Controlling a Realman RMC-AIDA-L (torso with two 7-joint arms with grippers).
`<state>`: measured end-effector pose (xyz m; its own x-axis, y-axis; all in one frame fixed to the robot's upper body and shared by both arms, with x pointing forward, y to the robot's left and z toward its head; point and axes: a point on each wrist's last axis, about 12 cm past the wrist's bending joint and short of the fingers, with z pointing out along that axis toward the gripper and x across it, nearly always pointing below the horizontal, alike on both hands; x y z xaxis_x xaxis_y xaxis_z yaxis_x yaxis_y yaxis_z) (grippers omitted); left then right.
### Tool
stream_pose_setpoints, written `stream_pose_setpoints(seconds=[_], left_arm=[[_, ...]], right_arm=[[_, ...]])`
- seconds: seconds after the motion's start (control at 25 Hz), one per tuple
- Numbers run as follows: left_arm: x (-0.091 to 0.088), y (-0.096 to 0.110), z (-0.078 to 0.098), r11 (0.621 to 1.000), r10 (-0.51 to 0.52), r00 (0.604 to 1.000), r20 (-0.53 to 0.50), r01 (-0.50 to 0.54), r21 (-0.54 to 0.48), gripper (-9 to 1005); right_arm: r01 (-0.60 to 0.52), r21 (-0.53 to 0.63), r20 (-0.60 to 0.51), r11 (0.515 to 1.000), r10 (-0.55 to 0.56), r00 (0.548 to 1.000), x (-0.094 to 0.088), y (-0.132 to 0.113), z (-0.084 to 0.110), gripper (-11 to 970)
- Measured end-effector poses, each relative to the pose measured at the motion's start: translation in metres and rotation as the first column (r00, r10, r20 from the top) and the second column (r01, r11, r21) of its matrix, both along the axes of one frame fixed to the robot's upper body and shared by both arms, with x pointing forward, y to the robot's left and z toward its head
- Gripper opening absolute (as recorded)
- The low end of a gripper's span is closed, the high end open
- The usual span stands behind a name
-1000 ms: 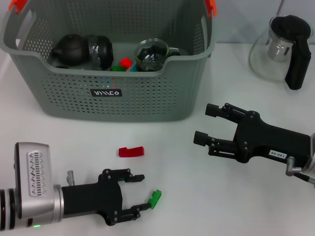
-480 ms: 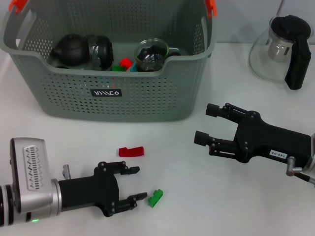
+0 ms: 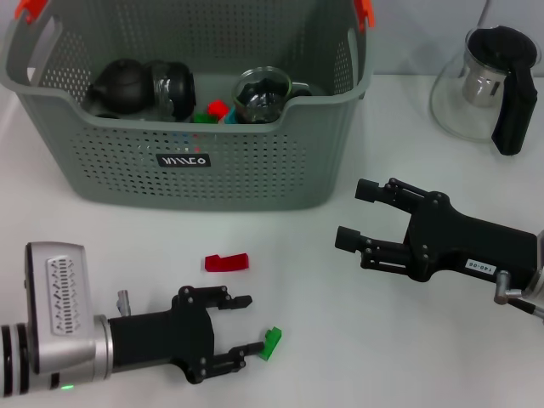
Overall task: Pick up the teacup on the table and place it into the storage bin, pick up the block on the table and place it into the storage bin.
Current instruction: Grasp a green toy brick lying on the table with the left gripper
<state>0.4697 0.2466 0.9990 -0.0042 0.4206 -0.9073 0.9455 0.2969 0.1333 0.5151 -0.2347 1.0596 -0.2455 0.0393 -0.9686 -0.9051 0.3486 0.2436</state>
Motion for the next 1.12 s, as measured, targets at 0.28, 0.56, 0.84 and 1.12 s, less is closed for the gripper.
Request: stream_pose_setpoints(seconds=[0.28, 0.56, 0.84, 1.12], left_arm=[[-0.004, -0.003, 0.000, 1.000, -0.017, 1.000, -0.013, 0.017, -0.022, 586], [-0.002, -0.003, 0.002, 0.999, -0.020, 1.000, -0.007, 0.020, -0.038, 585], [0.000, -0.005, 0.001, 0.999, -0.037, 0.999, 0.012, 0.037, -0.011, 585], [0.002, 0.005, 0.004, 1.000, 0.001, 0.999, 0.034, -0.001, -0.001, 586]], right_arm=[[-0.001, 0.000, 0.001, 1.000, 0.001, 1.000, 0.000, 0.000, 0.000, 909], [0.001, -0.001, 0.000, 1.000, -0.001, 1.000, 0.000, -0.001, 0.000, 910], [0.002, -0.002, 0.000, 1.000, -0.002, 1.000, 0.000, -0.001, 0.000, 910], [0.002, -0.002, -0.002, 1.000, -0.002, 1.000, -0.001, -0.001, -0.001, 909]])
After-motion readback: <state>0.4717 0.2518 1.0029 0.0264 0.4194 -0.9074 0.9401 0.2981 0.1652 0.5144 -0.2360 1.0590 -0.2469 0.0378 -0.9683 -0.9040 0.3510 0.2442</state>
